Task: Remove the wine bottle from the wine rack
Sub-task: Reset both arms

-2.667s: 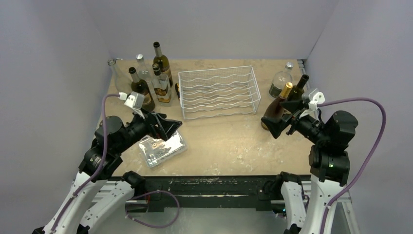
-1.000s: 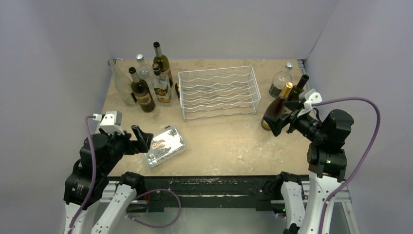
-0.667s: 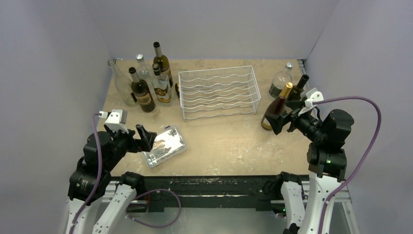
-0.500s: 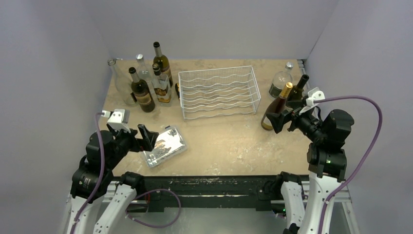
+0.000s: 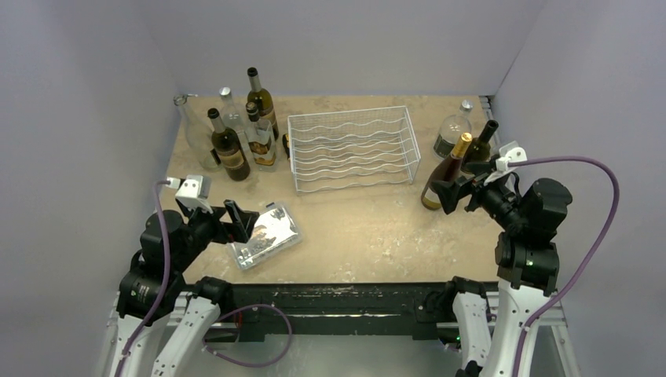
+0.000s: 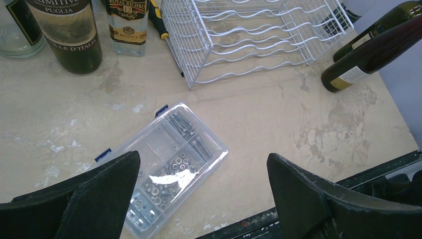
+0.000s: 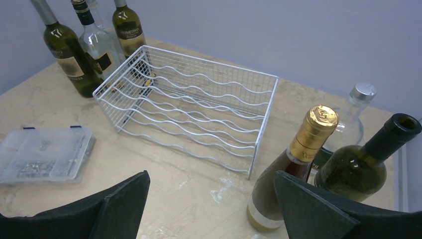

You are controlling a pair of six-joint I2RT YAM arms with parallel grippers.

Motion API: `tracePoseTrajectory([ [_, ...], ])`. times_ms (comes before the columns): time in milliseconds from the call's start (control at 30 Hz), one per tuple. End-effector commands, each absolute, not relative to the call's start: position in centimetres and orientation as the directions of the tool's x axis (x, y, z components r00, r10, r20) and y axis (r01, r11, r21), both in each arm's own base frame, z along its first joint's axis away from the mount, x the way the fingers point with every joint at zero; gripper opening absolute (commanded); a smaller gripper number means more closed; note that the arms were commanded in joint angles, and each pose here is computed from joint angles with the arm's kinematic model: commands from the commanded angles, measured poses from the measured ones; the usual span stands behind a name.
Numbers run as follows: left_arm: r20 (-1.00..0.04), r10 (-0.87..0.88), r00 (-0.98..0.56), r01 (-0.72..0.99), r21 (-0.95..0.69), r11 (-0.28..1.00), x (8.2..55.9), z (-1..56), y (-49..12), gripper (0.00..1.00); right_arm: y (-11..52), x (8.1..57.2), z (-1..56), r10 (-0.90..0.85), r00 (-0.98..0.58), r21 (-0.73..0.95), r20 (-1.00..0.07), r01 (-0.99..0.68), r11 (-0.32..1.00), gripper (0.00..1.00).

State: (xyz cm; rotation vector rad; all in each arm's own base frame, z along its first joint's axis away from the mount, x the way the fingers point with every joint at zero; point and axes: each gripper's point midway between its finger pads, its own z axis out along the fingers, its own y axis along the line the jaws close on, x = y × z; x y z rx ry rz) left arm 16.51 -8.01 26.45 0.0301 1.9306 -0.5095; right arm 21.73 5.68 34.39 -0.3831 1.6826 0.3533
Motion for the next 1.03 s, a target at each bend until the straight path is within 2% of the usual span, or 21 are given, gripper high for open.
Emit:
tracePoseTrajectory([
  [0,-0.892,-0.229,-0.390,0.253,-0.343,0.905,16.8,26.8,-8.0,1.00,5.3,21.9,34.6,-0.057,-0.112,-0.005,-0.992,-0.422,0.906,0.99],
  [1000,-0.893,-0.227,-0.388,0.235,-0.334,0.913,16.1,26.7,-7.4,1.00,4.2,22.2,33.9,-0.077,-0.117,-0.029,-0.990,-0.369,0.929,0.99],
])
